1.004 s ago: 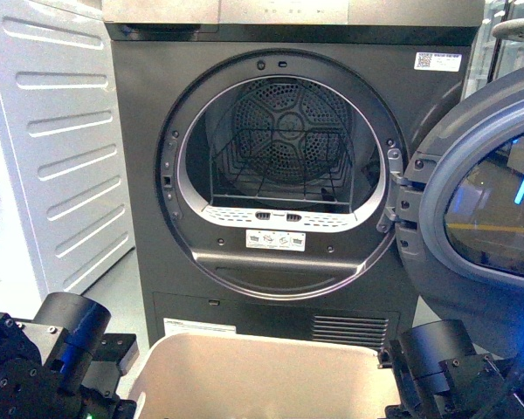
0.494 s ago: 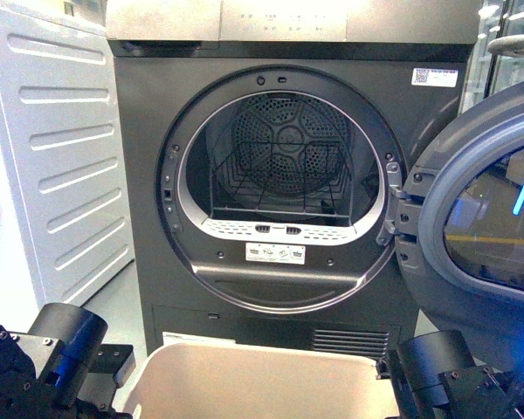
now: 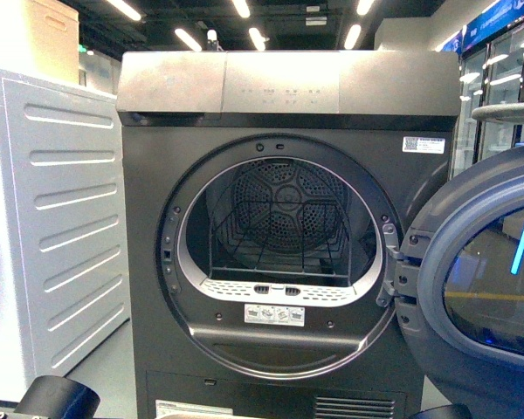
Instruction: Move hamper under clothes hanger
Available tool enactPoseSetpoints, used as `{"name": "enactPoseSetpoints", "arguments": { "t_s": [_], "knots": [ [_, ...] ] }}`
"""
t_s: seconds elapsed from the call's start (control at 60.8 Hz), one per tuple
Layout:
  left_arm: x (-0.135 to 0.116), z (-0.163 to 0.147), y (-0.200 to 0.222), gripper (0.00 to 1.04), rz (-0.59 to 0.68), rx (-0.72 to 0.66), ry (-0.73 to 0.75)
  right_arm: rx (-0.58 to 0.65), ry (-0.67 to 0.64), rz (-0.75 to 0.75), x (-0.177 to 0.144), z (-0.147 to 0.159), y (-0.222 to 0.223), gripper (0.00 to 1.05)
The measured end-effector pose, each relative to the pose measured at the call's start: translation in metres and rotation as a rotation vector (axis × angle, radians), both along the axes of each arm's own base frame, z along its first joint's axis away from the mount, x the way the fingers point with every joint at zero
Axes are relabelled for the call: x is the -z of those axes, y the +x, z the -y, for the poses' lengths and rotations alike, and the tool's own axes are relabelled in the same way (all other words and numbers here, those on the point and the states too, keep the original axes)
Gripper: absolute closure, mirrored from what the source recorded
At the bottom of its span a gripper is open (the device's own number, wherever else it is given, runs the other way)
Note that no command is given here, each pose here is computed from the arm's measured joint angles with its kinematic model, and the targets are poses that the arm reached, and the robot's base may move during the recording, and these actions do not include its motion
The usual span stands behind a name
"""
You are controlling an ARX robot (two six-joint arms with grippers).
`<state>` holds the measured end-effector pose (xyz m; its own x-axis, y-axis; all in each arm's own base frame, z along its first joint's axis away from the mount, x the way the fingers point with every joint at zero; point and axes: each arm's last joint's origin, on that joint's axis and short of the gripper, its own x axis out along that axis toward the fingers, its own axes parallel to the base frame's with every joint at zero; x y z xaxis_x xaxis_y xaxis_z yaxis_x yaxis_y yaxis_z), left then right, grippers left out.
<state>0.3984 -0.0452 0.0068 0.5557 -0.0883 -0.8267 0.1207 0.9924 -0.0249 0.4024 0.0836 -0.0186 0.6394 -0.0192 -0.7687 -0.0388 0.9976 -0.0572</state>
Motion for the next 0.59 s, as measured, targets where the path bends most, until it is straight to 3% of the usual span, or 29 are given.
{"name": "enactPoseSetpoints", "arguments": {
  "t_s": [0.428, 0.592],
  "knots": [
    [0.0, -0.013, 0.0, 1.0, -0.001, -0.045, 0.022, -0.041, 0.013, 0.002, -0.001, -0.013, -0.002, 1.02],
    [-0.001, -0.003, -0.001, 1.0, 0.0, -0.006, -0.003, -0.001, 0.003, 0.01, -0.002, 0.0, 0.001, 1.02]
  ]
}}
